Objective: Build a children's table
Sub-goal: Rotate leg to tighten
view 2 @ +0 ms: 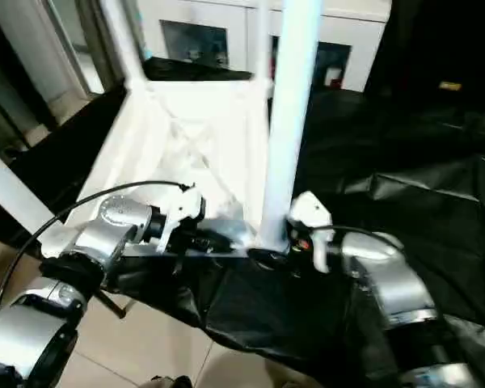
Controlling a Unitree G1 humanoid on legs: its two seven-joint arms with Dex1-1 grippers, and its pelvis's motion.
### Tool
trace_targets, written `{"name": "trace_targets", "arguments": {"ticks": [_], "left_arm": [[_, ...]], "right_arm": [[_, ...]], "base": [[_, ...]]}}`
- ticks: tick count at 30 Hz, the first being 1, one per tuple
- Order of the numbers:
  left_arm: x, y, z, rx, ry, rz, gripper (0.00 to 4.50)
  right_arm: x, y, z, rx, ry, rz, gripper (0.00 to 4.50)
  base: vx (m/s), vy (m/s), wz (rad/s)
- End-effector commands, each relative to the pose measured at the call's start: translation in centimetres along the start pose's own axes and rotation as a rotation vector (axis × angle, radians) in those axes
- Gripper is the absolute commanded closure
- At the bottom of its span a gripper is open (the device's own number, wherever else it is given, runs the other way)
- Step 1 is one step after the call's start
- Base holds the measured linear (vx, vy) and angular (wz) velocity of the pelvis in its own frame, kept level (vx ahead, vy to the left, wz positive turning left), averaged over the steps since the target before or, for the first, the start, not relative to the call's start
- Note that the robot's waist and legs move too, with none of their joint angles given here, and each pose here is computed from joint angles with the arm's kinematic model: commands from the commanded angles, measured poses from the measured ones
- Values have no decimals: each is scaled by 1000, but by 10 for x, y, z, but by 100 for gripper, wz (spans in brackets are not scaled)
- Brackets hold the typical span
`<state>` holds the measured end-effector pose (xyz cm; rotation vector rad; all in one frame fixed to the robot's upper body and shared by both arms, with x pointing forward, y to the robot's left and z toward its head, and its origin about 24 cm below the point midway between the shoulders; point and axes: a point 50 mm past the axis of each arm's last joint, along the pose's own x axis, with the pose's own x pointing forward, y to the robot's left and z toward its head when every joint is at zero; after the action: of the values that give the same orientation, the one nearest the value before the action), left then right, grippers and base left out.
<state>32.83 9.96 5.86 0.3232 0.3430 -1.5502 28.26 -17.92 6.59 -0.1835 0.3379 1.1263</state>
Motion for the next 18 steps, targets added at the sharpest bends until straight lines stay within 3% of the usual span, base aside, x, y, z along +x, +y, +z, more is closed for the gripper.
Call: {"name": "trace_targets", "arguments": {"ticks": [1, 9, 14, 18], "left_arm": [[2, -3, 2, -2, -36, -33, 450], [9, -2, 4, -7, -56, 12, 450], [25, 8, 12, -26, -81, 171, 450], [40, 13, 18, -62, -77, 266, 450]], "right_arm": [[0, 3, 2, 4, -6, 22, 128], [10, 13, -7, 80, -35, 8, 172], [29, 7, -21, 139, -16, -207, 175], [49, 1, -23, 195, -13, -376, 176]], "base": [[0, 0, 0], [0, 0, 0], [0, 0, 0], [0, 0, 0]]}}
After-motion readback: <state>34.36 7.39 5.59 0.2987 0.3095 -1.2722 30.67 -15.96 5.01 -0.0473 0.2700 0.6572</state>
